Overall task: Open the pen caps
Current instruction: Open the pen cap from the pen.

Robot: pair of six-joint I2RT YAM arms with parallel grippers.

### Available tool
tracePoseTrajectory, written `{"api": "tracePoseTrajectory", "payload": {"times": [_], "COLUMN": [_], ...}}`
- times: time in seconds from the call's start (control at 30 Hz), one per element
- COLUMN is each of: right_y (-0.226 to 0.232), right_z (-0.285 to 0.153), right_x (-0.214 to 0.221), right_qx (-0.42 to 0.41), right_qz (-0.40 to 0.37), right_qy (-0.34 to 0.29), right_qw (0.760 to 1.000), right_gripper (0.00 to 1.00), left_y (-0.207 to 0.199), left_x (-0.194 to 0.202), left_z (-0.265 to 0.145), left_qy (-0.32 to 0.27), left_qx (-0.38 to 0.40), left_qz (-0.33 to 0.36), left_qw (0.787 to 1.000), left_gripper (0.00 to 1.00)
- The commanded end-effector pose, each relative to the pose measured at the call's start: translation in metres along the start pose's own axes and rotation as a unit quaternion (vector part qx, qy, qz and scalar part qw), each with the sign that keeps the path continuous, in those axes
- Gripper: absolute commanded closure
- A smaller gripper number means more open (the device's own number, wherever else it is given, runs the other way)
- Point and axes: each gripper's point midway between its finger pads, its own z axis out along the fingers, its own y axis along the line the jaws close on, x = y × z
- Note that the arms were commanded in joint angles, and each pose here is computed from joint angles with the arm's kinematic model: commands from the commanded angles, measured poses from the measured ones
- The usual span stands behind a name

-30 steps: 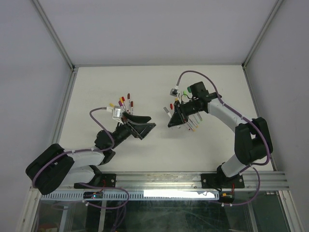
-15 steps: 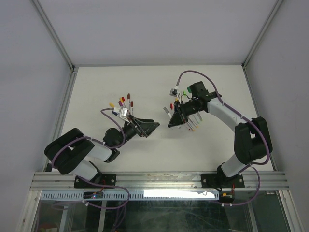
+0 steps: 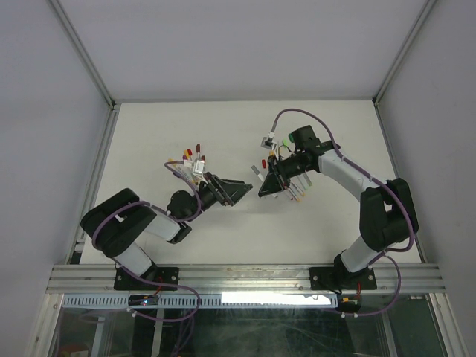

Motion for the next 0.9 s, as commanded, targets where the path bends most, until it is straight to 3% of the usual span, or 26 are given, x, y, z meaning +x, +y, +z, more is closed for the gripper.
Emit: {"api": "tracePoseTrajectory", "payload": {"times": [0.0, 0.13, 0.33, 0.53, 0.87], "right_y": [0.008, 0.008, 0.008, 0.009, 0.009], "right_z": [-0.004, -0.003, -0.003, -0.003, -0.002], "right_x": [-0.02, -0.019, -0.019, -0.019, -0.017], "right_qx": [-0.017, -0.019, -0.022, -0.023, -0.023], "right_qz": [-0.031, -0.029, -0.027, -0.026, -0.026], "right_qy": [-0.019, -0.019, -0.02, -0.02, -0.018], "right_qw": [0.999, 0.999, 0.999, 0.999, 0.999], "right_gripper": [1.0, 1.0, 1.0, 1.0, 1.0], "left_y": [-0.052, -0.044, -0.05, -0.054, -0.061], "left_x": [-0.031, -0.038, -0.047, -0.056, -0.053], "left_z": [0.013, 0.022, 0.036, 0.046, 0.054], "left_qy": [-0.069, -0.092, -0.112, -0.129, -0.111], "left_qx": [0.1, 0.087, 0.102, 0.108, 0.125], "left_qz": [0.007, 0.003, 0.003, 0.003, -0.004], "left_qw": [0.993, 0.992, 0.988, 0.986, 0.986], "left_gripper": [0.1, 0.12, 0.24, 0.3, 0.59]}}
